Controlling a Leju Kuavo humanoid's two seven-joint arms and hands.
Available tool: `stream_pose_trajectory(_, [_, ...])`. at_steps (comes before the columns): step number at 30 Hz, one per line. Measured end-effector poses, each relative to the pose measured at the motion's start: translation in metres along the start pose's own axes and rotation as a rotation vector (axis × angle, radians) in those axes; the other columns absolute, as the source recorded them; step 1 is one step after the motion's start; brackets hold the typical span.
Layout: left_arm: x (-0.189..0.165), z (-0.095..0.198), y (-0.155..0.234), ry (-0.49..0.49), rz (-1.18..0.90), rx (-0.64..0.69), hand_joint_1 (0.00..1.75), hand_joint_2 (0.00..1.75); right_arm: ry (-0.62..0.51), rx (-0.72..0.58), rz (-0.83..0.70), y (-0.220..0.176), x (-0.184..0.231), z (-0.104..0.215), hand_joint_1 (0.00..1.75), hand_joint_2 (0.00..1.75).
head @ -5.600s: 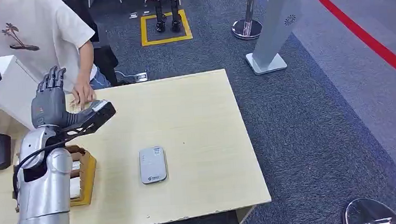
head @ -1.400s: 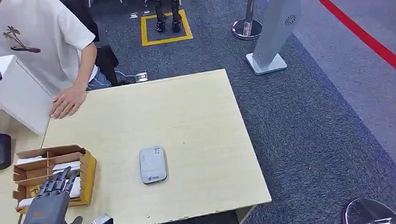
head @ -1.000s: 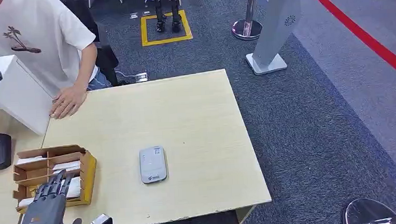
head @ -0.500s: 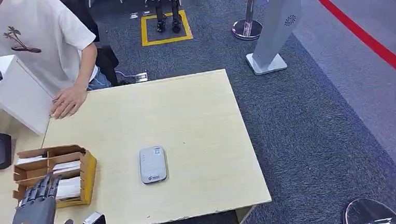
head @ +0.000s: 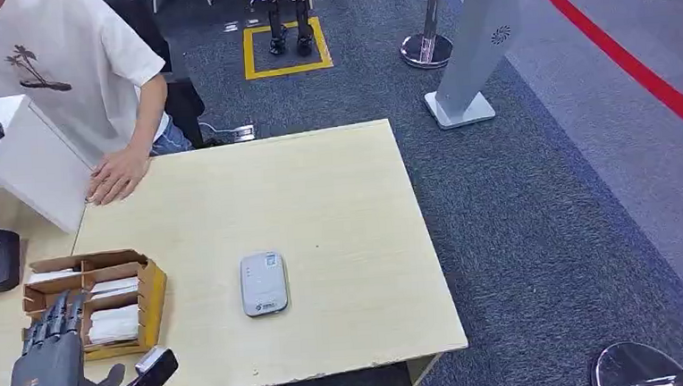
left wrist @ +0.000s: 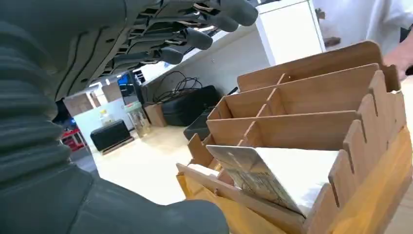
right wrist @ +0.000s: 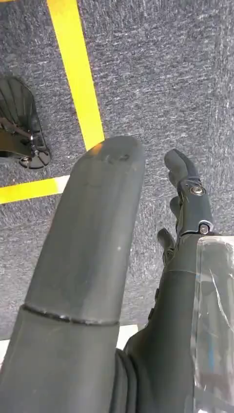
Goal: Pass the card to the sensor for recognition and then transmit it.
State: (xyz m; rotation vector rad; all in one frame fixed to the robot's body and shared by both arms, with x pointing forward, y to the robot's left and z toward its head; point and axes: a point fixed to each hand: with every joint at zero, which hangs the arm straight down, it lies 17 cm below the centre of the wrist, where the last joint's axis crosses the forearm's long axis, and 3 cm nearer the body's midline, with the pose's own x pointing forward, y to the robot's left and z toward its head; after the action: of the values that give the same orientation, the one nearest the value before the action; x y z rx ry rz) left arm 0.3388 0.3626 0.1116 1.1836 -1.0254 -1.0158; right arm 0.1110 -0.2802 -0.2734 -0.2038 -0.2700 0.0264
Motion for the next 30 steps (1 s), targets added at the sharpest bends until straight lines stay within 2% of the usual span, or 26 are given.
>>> stream_pose_trajectory(15, [-0.014,-0.026,-0.011,0.002,-0.045,-0.041,0.0,1.75,-0.019,0.0,0.025,-0.002,0.003,0.0,0.0,1.75])
stream_pose_trajectory(30, [-0.018,-0.032,-0.03,-0.027,-0.058,-0.108,0.0,1.75,-0.025,0.005,0.028,-0.004,0.004,-0.001,0.0,1.75])
